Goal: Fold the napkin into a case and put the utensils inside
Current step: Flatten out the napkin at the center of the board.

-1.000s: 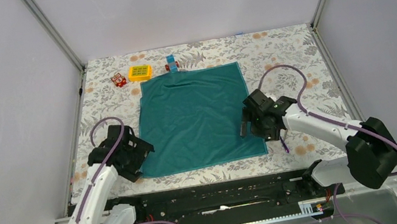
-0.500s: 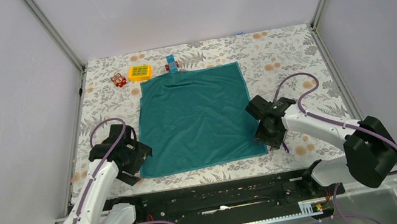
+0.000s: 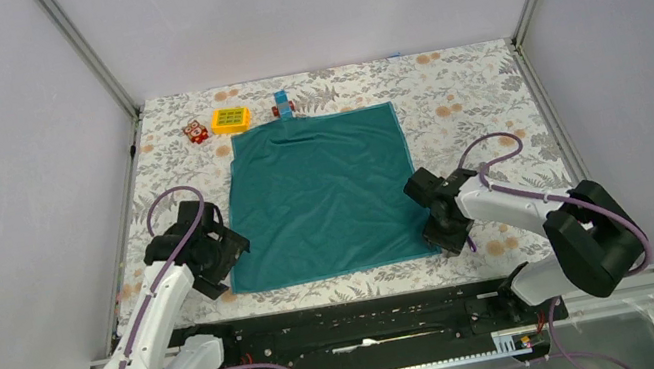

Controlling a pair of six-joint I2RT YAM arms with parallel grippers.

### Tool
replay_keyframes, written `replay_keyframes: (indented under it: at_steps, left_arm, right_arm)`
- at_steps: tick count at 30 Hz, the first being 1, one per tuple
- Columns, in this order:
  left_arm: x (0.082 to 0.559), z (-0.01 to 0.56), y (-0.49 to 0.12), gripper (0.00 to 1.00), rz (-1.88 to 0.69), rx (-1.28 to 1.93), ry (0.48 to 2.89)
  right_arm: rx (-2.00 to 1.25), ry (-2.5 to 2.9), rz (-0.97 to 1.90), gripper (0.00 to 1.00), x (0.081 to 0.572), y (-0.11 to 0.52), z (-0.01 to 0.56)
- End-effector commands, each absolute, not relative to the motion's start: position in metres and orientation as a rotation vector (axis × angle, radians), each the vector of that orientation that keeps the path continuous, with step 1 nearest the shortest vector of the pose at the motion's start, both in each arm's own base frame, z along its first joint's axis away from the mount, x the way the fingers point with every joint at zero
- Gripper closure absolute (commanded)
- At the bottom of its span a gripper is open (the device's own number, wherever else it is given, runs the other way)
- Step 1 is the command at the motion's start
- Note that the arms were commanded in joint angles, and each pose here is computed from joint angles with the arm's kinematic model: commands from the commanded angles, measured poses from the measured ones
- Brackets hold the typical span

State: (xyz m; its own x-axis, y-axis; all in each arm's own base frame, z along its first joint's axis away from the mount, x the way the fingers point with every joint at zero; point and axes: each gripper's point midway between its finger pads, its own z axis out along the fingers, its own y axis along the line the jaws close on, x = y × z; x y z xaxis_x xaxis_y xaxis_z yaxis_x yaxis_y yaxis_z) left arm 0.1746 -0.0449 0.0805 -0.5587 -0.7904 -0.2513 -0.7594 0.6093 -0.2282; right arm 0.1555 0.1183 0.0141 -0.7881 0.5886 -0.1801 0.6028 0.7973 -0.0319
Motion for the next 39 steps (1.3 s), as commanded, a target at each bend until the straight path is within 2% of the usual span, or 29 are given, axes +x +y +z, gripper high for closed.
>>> replay_keyframes:
  at_steps: [1, 8, 12, 18, 22, 28, 31, 39]
  left_arm:
    - [0.186, 0.093, -0.042, 0.06, -0.157, -1.209, 2.455]
    - [0.185, 0.092, -0.043, 0.06, -0.167, -1.202, 2.458]
    - [0.183, 0.089, -0.044, 0.06, -0.161, -1.196, 2.479]
    - [0.176, 0.081, -0.049, 0.01, -0.170, -1.190, 2.540]
    - [0.166, 0.067, -0.055, 0.01, -0.169, -1.220, 2.616]
    - [0.147, 0.046, -0.057, 0.02, -0.113, -1.328, 2.683]
    - [0.145, 0.046, -0.051, 0.14, -0.060, -1.359, 2.645]
    - [0.149, 0.050, -0.035, 0.27, 0.071, -1.414, 2.561]
  right_arm:
    - [1.002, 2.789, -0.157, 0.49, 0.156, 0.116, 0.005]
    - [1.014, 2.788, -0.217, 0.47, 0.157, 0.113, -0.003]
    - [1.008, 2.775, -0.234, 0.52, 0.161, 0.112, -0.009]
    - [1.022, 2.771, -0.194, 0.84, 0.159, 0.113, -0.020]
    - [1.018, 2.765, -0.146, 0.99, 0.161, 0.117, -0.015]
    - [0.960, 2.774, -0.051, 1.00, 0.167, 0.126, 0.004]
    - [0.957, 2.773, -0.015, 1.00, 0.170, 0.131, 0.011]
    - [0.963, 2.768, 0.083, 1.00, 0.169, 0.138, 0.009]
